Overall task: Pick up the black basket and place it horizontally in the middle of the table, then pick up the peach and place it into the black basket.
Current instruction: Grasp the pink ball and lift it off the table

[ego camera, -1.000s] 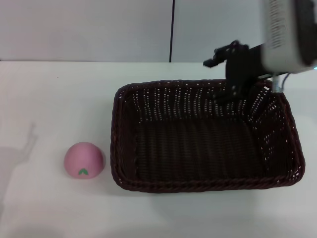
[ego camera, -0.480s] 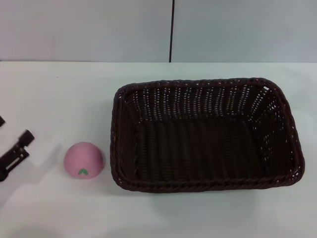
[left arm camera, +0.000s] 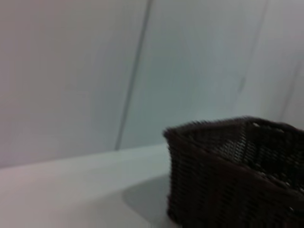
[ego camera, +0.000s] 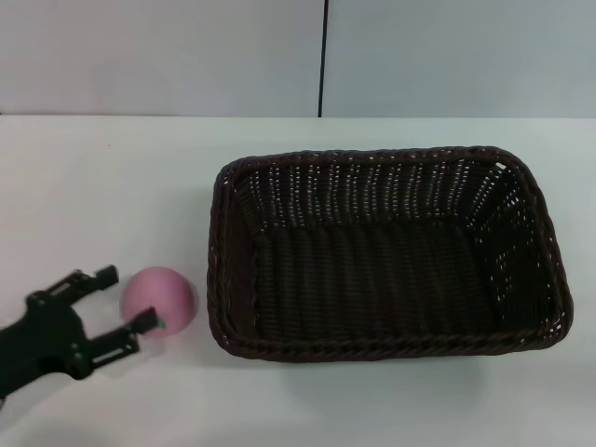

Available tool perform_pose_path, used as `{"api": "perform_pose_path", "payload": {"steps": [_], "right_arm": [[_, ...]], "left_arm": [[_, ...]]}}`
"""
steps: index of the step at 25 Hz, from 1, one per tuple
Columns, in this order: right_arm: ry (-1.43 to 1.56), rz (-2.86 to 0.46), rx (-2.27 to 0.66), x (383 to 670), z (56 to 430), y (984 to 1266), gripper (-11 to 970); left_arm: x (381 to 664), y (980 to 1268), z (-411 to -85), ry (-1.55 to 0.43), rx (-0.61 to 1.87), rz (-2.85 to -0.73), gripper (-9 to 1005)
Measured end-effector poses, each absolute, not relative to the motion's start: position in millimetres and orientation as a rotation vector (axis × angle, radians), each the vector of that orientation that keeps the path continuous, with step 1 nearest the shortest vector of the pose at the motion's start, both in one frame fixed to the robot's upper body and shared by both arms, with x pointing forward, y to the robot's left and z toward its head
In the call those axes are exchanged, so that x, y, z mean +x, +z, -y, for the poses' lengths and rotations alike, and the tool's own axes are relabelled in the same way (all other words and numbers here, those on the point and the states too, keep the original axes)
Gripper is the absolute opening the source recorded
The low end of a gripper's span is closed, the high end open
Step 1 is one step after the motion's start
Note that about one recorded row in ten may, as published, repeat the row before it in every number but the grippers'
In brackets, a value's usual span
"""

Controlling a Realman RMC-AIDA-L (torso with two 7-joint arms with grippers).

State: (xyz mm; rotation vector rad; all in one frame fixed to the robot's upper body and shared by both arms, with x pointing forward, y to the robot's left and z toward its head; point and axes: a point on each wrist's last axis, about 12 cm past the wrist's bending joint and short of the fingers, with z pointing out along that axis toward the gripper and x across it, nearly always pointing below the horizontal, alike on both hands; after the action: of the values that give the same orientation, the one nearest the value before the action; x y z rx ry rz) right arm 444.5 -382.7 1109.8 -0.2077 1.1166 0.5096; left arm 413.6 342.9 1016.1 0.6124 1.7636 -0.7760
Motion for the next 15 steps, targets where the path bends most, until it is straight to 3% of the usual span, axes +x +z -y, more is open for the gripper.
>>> {"api": "perform_pose_path", "payload": {"steps": [15], "right_arm": [[0.479, -1.086, -0.087, 429, 383, 1089, 722]], "left_arm": [[428, 998, -320, -0.735, 0.665, -1.792, 737]]}}
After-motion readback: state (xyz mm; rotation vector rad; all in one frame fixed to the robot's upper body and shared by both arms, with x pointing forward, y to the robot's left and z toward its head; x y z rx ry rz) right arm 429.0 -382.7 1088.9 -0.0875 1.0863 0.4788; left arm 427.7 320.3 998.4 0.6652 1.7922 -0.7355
